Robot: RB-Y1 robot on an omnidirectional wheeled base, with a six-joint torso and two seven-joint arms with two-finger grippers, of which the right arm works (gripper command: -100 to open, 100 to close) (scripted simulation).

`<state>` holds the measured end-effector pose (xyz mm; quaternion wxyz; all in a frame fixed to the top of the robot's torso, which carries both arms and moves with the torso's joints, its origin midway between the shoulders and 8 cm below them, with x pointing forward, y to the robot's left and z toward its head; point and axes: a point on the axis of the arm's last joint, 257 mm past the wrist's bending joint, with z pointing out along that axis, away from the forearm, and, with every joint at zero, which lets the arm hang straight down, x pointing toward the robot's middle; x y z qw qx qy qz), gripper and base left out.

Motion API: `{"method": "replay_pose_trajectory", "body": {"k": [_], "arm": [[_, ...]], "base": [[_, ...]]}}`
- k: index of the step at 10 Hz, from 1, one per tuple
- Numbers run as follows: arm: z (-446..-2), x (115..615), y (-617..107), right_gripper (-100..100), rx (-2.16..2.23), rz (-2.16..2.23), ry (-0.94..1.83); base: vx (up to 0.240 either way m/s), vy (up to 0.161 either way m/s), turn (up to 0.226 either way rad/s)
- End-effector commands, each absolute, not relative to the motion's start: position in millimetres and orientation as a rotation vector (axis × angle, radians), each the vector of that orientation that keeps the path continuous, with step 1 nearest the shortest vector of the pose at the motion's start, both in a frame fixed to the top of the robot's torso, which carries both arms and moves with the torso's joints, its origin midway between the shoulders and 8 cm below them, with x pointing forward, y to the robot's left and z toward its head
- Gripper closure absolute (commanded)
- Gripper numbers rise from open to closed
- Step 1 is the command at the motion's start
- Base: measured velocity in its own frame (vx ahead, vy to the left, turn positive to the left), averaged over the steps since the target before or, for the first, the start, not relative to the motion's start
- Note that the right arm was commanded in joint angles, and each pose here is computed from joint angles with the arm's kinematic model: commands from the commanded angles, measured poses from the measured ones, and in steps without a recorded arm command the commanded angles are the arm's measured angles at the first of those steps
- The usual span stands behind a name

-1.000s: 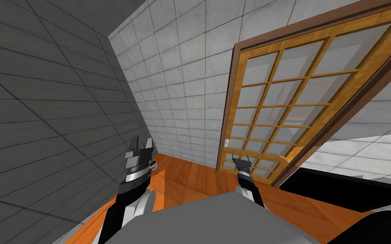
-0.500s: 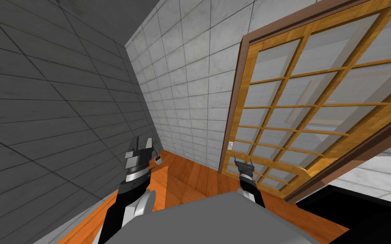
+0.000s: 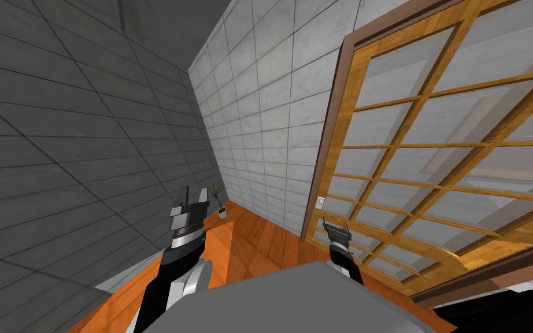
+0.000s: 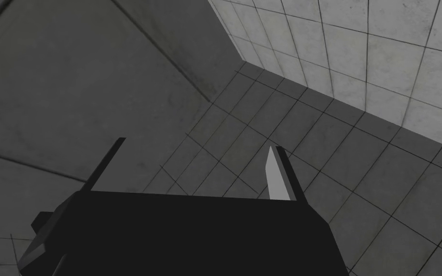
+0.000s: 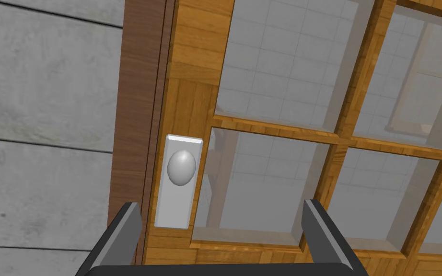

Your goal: Pull the door open

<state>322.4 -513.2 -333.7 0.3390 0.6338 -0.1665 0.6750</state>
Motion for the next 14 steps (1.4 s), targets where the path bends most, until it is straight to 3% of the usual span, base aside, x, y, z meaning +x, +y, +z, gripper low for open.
{"method": "replay_pose_trajectory", "body": {"k": [1,14], "arm": [[-342,317,-519,-100,1.660,1.753,-0.480],[-396,273,-549,-100,1.689,1.693,-0.785]], "base": [[-0.016,-0.077,0.190],[-0.026,-0.070,0.217]]}}
